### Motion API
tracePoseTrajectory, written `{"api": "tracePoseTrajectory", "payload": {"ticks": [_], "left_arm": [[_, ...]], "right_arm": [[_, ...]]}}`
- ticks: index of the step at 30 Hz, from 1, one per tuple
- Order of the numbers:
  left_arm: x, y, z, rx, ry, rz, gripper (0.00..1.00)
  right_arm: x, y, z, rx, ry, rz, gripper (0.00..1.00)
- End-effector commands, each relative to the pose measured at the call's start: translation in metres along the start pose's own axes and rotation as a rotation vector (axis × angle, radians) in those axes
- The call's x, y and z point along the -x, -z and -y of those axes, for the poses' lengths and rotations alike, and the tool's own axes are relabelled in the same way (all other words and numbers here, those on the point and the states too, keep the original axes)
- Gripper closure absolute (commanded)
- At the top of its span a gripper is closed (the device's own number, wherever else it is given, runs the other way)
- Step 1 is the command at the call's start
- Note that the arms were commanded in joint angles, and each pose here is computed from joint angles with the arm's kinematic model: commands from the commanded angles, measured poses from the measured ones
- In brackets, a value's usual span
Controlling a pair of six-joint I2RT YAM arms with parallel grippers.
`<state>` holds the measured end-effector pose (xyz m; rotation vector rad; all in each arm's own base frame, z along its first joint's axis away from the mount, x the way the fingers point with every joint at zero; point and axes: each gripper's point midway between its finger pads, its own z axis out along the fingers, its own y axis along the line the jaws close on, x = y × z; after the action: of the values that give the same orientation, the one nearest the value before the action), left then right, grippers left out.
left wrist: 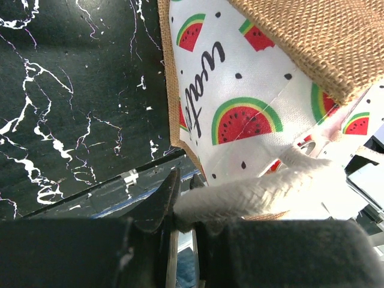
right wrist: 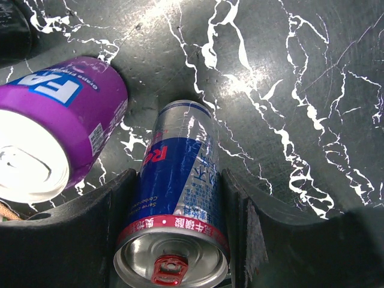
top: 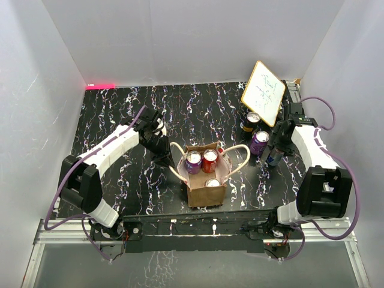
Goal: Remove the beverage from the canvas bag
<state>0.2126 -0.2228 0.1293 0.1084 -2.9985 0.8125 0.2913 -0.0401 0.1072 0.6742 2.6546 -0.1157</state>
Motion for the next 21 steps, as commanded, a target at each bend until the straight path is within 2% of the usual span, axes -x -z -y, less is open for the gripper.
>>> {"api": "tracePoseTrajectory", "payload": {"ticks": [1,7,9,13,19,21], "left_arm": [[0.003,0.007,0.005,-0.006,-0.024,0.003,1.0],[0.004,0.007,0.005,-0.003,-0.025,0.003,1.0],[0.004,0.006,0.005,-0.003,-0.026,0.001,1.0],[0.005,0.008,0.007,-0.006,-0.028,0.005,1.0],[0.004,0.011,0.007,-0.003,-0.033,0.014,1.0],[0.005,0.012,0.008,-0.006,-0.034,0.021,1.0]], "right_arm": [[0.024,0.0,-0.008,0.054,-0.002,0.077,0.92],[0.013,-0.011,-0.01,0.076,-0.011,0.036,0.91],[0.009,-0.015,-0.009,0.072,-0.011,0.019,0.85],[0.005,-0.019,-0.006,0.059,-0.015,0.007,0.65],[0.021,0.003,-0.012,0.102,-0.007,0.062,0.26],[0.026,0.015,-0.013,0.111,-0.006,0.087,0.21]]}}
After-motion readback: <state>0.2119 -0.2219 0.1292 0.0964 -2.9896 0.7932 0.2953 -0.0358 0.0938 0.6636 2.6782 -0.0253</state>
